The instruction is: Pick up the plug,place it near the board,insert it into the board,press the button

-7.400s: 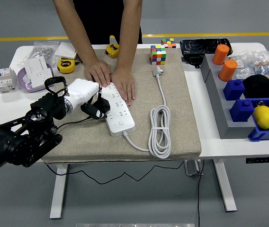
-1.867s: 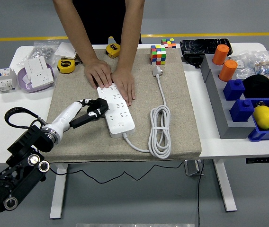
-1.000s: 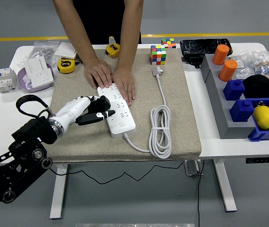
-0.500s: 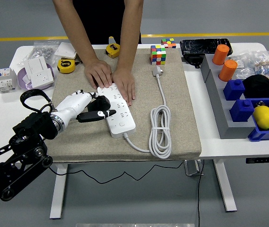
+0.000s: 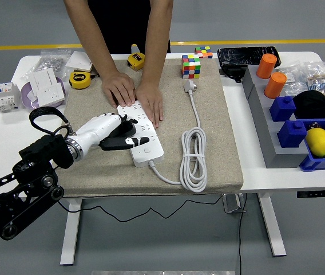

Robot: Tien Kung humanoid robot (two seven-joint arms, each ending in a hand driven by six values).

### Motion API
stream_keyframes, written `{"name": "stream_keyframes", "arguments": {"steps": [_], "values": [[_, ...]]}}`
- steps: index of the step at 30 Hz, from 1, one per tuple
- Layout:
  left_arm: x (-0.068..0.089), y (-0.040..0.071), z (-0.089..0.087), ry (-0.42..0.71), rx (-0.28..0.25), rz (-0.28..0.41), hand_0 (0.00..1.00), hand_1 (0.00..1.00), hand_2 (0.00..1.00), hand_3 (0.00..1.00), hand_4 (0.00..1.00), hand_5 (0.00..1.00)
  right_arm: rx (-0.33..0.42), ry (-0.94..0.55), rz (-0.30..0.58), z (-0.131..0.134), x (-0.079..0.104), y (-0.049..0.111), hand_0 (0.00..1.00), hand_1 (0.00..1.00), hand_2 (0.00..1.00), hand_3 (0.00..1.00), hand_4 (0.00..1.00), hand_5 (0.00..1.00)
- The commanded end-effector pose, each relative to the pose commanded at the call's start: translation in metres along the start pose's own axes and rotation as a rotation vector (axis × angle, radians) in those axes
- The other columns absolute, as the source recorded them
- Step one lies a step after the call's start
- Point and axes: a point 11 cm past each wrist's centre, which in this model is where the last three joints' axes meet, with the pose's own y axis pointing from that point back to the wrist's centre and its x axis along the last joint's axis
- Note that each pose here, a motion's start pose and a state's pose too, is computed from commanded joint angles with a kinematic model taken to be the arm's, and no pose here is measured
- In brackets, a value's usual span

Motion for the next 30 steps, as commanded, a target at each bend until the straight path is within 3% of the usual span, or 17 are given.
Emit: {"name": "stream_keyframes", "arguments": {"steps": [8, 19, 30], "values": [[0.006, 0.001, 0.002, -0.053, 0.008, 0.027, 0.937, 0.872, 0.821, 0.828, 0.934, 0.998, 0.0, 0.0, -0.001, 0.0, 0.0, 0.0, 0.998, 0.864, 0.774, 0.827, 0.998, 0.803], [-0.004, -0.006, -0.002, 0.03, -0.002, -0.069, 0.93, 0.872, 0.821, 0.824, 0.912, 0.998, 0.001, 0.004, -0.001, -0.001, 0.0, 0.0, 0.998, 0.862, 0.774, 0.827, 0.998, 0.803], [0.005, -0.009, 0.006, -0.03, -0.029, -0.035, 0.926, 0.868, 0.821, 0.817, 0.887, 0.998, -0.003, 0.005, 0.0, 0.001, 0.001, 0.0, 0.998, 0.862, 0.773, 0.827, 0.998, 0.803]]}}
